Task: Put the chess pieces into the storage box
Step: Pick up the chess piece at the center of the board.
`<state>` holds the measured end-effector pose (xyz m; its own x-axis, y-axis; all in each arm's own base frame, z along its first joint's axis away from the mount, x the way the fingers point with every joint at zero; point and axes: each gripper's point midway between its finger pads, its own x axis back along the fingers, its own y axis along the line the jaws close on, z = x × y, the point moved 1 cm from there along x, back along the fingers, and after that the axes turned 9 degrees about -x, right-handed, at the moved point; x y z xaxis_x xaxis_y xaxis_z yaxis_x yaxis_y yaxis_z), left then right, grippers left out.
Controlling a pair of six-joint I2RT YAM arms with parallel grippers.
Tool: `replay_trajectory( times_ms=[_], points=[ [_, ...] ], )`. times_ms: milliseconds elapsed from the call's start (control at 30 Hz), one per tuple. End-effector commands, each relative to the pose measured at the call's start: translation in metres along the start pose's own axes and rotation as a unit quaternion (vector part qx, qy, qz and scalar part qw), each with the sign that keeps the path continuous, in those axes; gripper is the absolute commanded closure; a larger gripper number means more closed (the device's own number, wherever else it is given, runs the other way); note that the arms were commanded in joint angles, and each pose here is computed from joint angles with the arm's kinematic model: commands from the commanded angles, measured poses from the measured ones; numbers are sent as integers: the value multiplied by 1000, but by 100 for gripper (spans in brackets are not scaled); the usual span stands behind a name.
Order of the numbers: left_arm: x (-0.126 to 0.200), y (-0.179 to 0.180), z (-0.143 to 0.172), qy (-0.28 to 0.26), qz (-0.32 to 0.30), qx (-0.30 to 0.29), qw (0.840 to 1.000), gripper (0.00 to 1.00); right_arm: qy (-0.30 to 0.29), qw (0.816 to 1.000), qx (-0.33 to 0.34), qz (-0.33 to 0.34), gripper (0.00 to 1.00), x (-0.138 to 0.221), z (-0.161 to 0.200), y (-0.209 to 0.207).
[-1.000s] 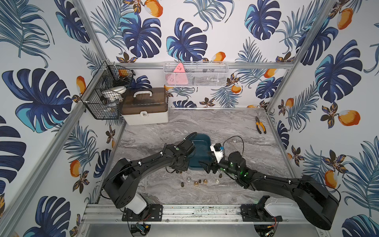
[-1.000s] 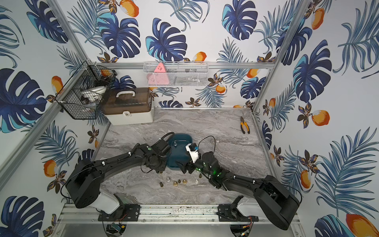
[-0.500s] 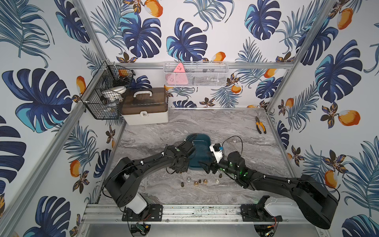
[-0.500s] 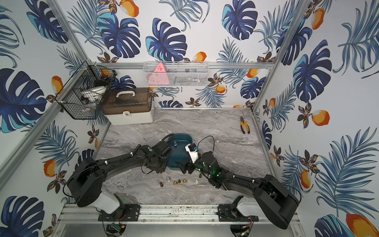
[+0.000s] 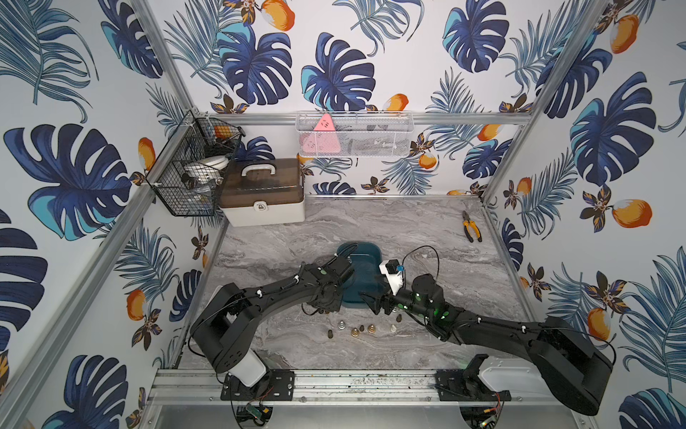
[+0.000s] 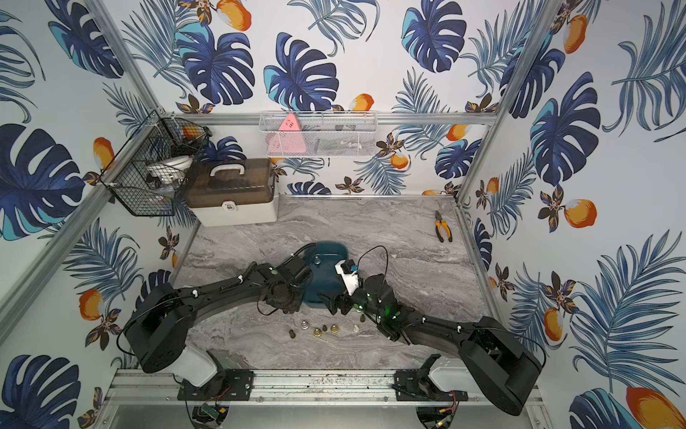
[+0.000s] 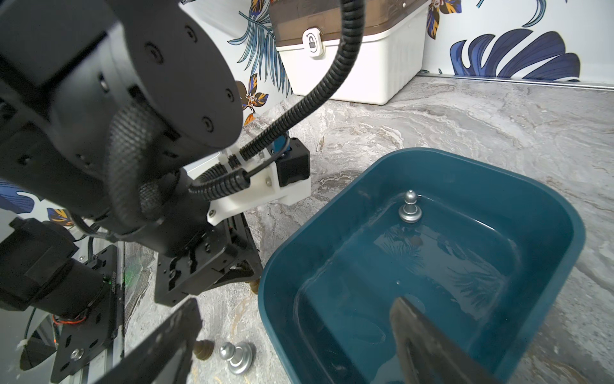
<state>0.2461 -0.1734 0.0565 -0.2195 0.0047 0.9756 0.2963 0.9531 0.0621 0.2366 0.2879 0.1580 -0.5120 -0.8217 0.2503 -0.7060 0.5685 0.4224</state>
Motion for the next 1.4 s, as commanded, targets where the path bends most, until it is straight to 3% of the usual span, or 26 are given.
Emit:
replay_trajectory(
  times_ms=[0, 833, 1133, 1367],
  points=[
    [-1, 3, -1, -3, -10, 2, 1000, 73, -7, 1000, 0, 0, 9, -1, -4, 1],
    [4, 4, -6, -14, -19, -1, 1000, 84, -13, 1000, -2, 3, 9, 2, -6, 1],
    [47, 14, -30, -42, -49, 4, 998, 85, -23, 1000, -2, 9, 9, 5, -8, -1],
    [91, 5, -84, -91, -51, -16, 994, 84, -55, 998, -7, 36, 9, 16, -17, -8]
  ],
)
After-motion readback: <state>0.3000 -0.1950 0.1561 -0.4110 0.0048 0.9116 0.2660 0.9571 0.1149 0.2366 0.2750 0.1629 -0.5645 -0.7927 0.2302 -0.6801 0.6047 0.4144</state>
